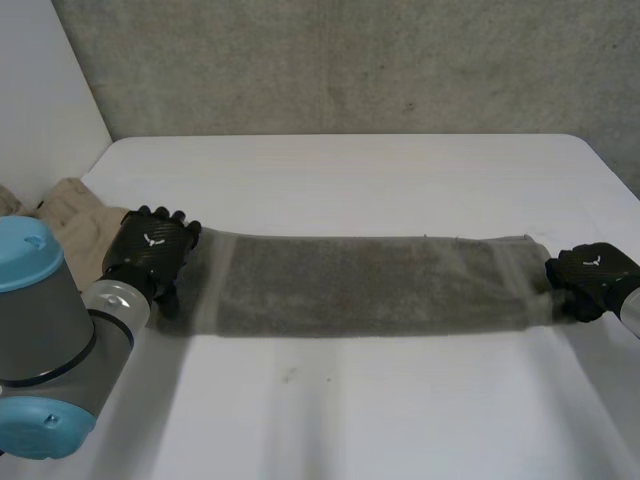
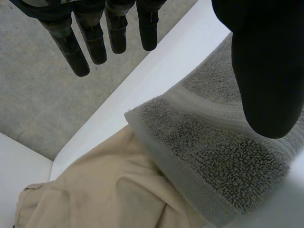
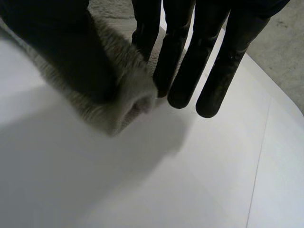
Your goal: Fold the laundry.
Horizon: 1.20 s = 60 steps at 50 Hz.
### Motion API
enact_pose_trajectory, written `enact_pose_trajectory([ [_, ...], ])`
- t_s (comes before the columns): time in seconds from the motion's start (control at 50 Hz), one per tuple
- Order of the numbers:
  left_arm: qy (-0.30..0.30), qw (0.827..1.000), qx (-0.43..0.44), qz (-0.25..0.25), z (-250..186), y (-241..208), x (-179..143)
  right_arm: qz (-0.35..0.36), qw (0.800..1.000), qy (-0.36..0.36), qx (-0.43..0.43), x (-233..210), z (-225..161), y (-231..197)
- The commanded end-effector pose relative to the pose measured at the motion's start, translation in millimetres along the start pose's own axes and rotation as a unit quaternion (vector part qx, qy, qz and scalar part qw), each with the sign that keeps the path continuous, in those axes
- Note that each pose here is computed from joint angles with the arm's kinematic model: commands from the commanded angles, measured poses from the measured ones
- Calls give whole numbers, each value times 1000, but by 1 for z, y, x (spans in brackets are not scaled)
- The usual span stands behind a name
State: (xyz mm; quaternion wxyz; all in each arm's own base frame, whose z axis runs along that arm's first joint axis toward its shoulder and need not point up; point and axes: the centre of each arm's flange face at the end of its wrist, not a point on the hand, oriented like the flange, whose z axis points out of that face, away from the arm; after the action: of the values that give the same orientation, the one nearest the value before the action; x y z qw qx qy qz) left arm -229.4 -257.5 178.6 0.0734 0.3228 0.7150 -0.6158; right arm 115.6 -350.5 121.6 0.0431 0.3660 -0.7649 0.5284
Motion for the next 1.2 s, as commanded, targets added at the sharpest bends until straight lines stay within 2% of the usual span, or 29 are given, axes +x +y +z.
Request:
enact_pose_trajectory([
  [0.02, 1, 1000, -2, 0, -1, 1, 0, 4, 1000, 7, -2, 9, 4, 3],
  [0.22, 0, 1000, -2, 0, -3, 0, 0, -7, 993, 114, -24, 85, -11, 21],
  [0.3, -2, 1000, 0, 0, -4, -1, 0, -51, 982, 171, -58, 126, -21, 36],
  [0.4, -1, 1000, 0, 0, -4, 0, 0, -98, 974, 189, -75, 138, -24, 35],
  [0.48, 0, 1000, 1, 1, -5, -1, 0, -120, 979, 162, -15, 108, -15, -9],
  [0.5, 1, 1000, 3, 1, -5, -3, 1, -130, 981, 145, 25, 87, -13, -38],
  [0.6, -2, 1000, 15, 1, -8, -9, 0, -144, 977, 90, 131, 24, -15, -106],
  [0.62, -5, 1000, 19, 1, -8, -12, -2, -151, 972, 62, 169, -6, -17, -127],
  [0.66, -8, 1000, 22, 0, -9, -14, -4, -159, 964, 34, 208, -36, -22, -148],
  [0.68, -11, 1000, 27, -1, -10, -17, -5, -167, 955, 5, 246, -67, -30, -167],
  [0.74, -13, 999, 32, -1, -11, -20, -7, -176, 941, -36, 285, -104, -41, -184],
  [0.76, -12, 999, 35, 0, -12, -21, -6, -184, 932, -69, 306, -131, -47, -190],
  [0.8, -11, 999, 37, 0, -12, -22, -5, -188, 925, -104, 313, -155, -48, -188],
  [0.82, -8, 999, 40, 1, -13, -24, -3, -193, 916, -154, 316, -189, -49, -182],
  [0.86, -4, 999, 43, 2, -15, -26, -1, -203, 902, -206, 321, -227, -55, -175],
  [0.92, 4, 999, 49, 3, -15, -27, 6, -212, 892, -247, 314, -262, -58, -162],
  [1.04, 11, 998, 66, 6, -13, -32, 15, -202, 904, -241, 288, -263, -52, -152],
  [1.12, 26, 996, 83, 9, -9, -41, 27, -157, 930, -194, 268, -227, -49, -162],
  [1.14, 30, 995, 91, 9, -7, -46, 31, -125, 945, -167, 250, -203, -45, -162],
  [1.2, 43, 994, 100, 10, -4, -51, 42, -63, 966, -132, 213, -164, -41, -155],
])
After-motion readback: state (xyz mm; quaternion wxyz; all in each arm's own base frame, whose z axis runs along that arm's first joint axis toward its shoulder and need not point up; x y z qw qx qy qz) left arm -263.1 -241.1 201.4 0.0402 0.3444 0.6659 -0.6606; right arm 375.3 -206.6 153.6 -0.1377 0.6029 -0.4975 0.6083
